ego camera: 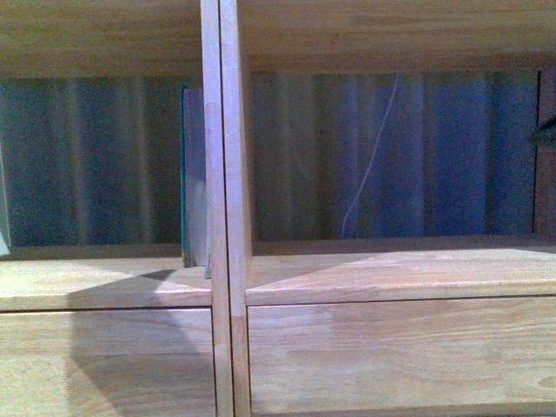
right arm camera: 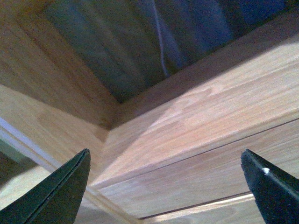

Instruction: Organize books on shelf

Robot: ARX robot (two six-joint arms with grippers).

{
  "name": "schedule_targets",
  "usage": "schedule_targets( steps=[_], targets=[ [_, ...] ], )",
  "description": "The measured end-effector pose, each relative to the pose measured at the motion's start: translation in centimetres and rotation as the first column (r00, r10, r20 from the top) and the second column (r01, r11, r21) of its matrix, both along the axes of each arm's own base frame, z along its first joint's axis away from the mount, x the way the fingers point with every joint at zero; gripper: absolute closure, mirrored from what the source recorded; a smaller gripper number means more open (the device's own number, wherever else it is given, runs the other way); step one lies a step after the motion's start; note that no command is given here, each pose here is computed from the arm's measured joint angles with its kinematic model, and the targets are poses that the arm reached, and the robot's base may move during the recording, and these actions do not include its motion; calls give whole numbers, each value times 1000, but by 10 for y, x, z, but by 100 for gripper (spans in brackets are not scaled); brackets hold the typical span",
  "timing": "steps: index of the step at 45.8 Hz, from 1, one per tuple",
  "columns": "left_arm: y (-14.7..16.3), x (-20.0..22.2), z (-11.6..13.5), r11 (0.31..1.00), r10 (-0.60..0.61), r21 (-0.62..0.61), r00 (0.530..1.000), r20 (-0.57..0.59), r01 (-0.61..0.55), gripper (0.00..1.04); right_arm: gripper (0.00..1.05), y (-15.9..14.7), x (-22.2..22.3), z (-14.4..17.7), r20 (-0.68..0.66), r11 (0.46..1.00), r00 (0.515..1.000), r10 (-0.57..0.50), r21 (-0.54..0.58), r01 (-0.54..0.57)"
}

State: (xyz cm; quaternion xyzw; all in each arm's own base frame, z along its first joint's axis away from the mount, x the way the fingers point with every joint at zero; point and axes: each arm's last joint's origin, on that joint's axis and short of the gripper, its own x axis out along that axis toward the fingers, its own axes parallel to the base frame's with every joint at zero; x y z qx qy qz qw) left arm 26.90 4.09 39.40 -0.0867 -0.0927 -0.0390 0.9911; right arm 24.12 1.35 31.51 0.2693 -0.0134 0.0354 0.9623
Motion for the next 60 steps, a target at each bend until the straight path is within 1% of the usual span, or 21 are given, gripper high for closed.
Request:
schedule_targets(
  steps=[1, 2, 4, 7, 9, 13, 15, 20, 23, 31, 42, 55, 60],
  targets=[
    [4, 3, 1, 998, 34, 60, 999, 18, -35, 88, 13, 0, -1, -1, -9, 999, 1000, -23, -45, 23],
    [7, 6, 1, 994, 54, 93, 998, 26, -56, 88, 18, -1, -4, -6, -13, 993, 999, -42, -108, 41],
    [14, 14, 1, 981, 92, 166, 995, 41, -98, 88, 26, -3, -11, -17, -12, 967, 998, -58, -251, 53],
    [25, 27, -4, 955, 130, 260, 990, 61, -142, 88, 38, -9, -21, -34, -13, 923, 998, -56, -381, 47],
    [29, 33, -5, 944, 133, 294, 988, 73, -149, 88, 47, -12, -28, -45, -14, 901, 997, -74, -430, 60],
    [32, 50, -6, 925, 114, 351, 987, 109, -146, 88, 64, -13, -41, -65, -18, 877, 997, -75, -477, 57],
    [30, 59, -6, 919, 98, 371, 988, 121, -136, 88, 71, -13, -46, -71, -17, 870, 997, -72, -489, 55],
    [22, 82, -3, 906, 69, 406, 988, 139, -120, 88, 94, -13, -61, -88, -16, 864, 997, -73, -501, 55],
    [17, 93, -3, 904, 51, 415, 989, 142, -106, 88, 102, -13, -66, -94, -17, 862, 997, -73, -505, 54],
    [-3, 134, -9, 908, -6, 416, 991, 133, -50, 88, 102, -13, -82, -111, -17, 858, 997, -73, -511, 54],
    [-32, 187, -24, 910, -64, 415, 992, 112, 12, 88, 102, -13, -98, -126, -17, 857, 997, -73, -512, 54],
    [-63, 229, -37, 913, -114, 402, 990, 81, 72, 88, 102, -13, -110, -134, -10, 857, 997, -73, -512, 58],
    [-73, 236, -41, 914, -125, 397, 990, 70, 88, 88, 102, -13, -114, -138, -15, 857, 997, -73, -512, 55]
  ],
)
